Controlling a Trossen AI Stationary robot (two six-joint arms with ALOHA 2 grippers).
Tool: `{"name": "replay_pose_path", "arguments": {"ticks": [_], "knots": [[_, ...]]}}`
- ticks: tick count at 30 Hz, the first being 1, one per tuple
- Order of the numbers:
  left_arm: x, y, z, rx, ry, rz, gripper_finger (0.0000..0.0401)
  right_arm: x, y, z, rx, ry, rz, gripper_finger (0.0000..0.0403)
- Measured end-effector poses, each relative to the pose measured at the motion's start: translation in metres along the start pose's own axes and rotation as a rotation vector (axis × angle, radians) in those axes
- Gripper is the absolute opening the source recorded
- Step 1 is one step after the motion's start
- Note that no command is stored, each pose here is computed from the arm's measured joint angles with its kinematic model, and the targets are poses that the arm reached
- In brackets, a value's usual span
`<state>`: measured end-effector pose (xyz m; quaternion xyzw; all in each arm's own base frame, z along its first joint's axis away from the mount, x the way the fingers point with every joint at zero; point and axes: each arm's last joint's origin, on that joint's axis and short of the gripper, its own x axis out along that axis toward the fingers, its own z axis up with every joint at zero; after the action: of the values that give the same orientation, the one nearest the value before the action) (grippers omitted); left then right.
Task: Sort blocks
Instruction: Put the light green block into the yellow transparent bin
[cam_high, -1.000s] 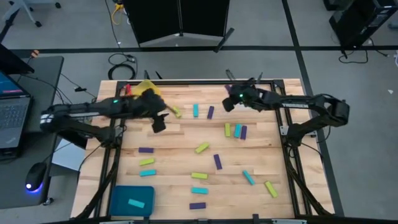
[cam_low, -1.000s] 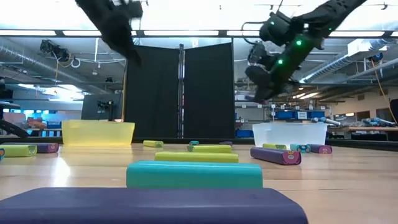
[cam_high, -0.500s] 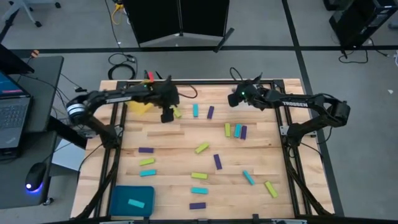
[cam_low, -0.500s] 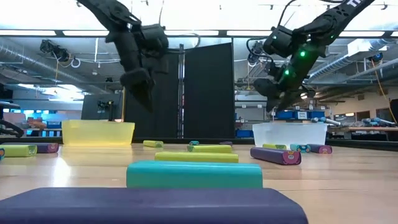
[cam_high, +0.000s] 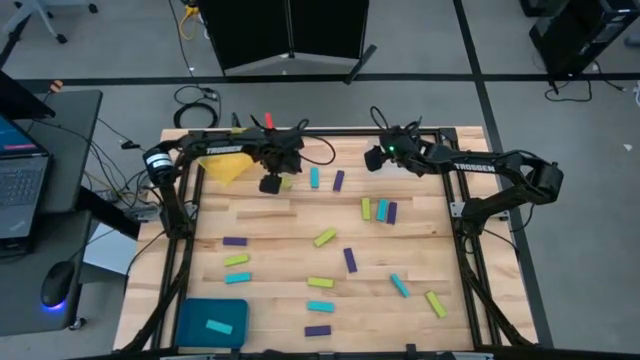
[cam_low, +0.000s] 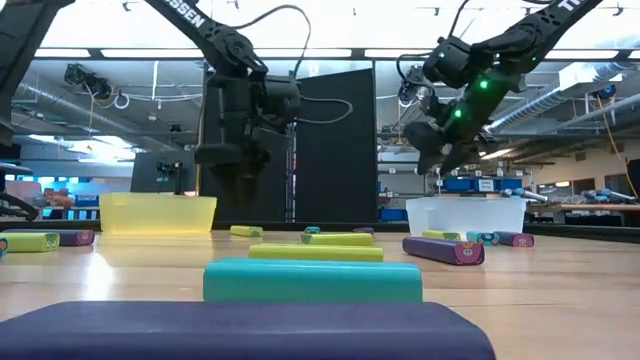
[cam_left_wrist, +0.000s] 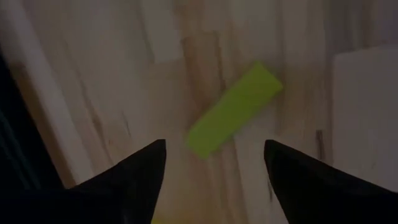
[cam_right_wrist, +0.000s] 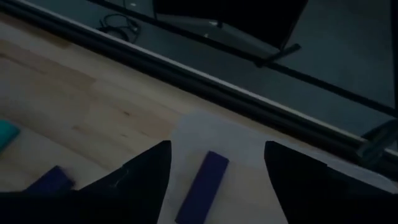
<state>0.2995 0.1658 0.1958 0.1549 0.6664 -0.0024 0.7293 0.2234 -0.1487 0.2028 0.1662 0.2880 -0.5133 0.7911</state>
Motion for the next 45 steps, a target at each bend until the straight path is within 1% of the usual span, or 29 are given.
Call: {"name": "replay_pose_path", "arguments": {"ticks": [4,7,9,14,20,22,25,32,34,37,39,43,45], "knots": [[0.002,-0.003,0.003,0.127,-0.02,0.006,0.029,0.0,0.001,0.003,0.0,-0.024,0.015,0.0256],[0.002,-0.004,0.007,0.149,-0.061,0.006,0.029,0.0,0.002,0.004,0.0,-0.037,0.021,0.0251],[0.005,-0.006,0.01,0.172,-0.061,-0.006,0.029,0.0,0.002,0.005,-0.005,-0.045,0.025,0.0248],[0.027,-0.008,0.012,0.151,-0.012,-0.049,0.029,-0.002,0.006,0.006,-0.014,-0.064,0.05,0.0247],[0.044,-0.01,0.012,0.136,0.037,-0.09,0.0283,-0.005,0.012,0.008,-0.013,-0.097,0.08,0.0247],[0.047,-0.01,0.012,0.131,0.048,-0.096,0.0269,-0.006,0.014,0.008,-0.012,-0.105,0.088,0.0245],[0.05,-0.011,0.012,0.114,0.058,-0.109,0.0231,-0.007,0.015,0.008,-0.013,-0.108,0.093,0.0245],[0.051,-0.012,0.011,0.112,0.068,-0.112,0.01,-0.007,0.016,0.01,-0.006,-0.122,0.1,0.0243],[0.051,-0.011,0.012,0.11,0.069,-0.103,0.01,-0.009,0.017,0.01,-0.002,-0.132,0.107,0.0242],[0.046,-0.009,0.011,0.055,0.063,-0.085,0.01,-0.016,0.018,0.013,-0.001,-0.161,0.129,0.0243],[0.038,-0.001,0.011,0.003,0.034,-0.062,0.01,-0.022,0.019,0.015,-0.008,-0.183,0.134,0.0244],[-0.004,0.018,0.002,-0.108,-0.078,0.018,0.01,-0.04,0.018,0.021,-0.004,-0.239,0.165,0.0244],[-0.019,0.023,-0.008,-0.164,-0.103,0.043,0.01,-0.051,0.017,0.024,-0.002,-0.268,0.185,0.0243]]}}
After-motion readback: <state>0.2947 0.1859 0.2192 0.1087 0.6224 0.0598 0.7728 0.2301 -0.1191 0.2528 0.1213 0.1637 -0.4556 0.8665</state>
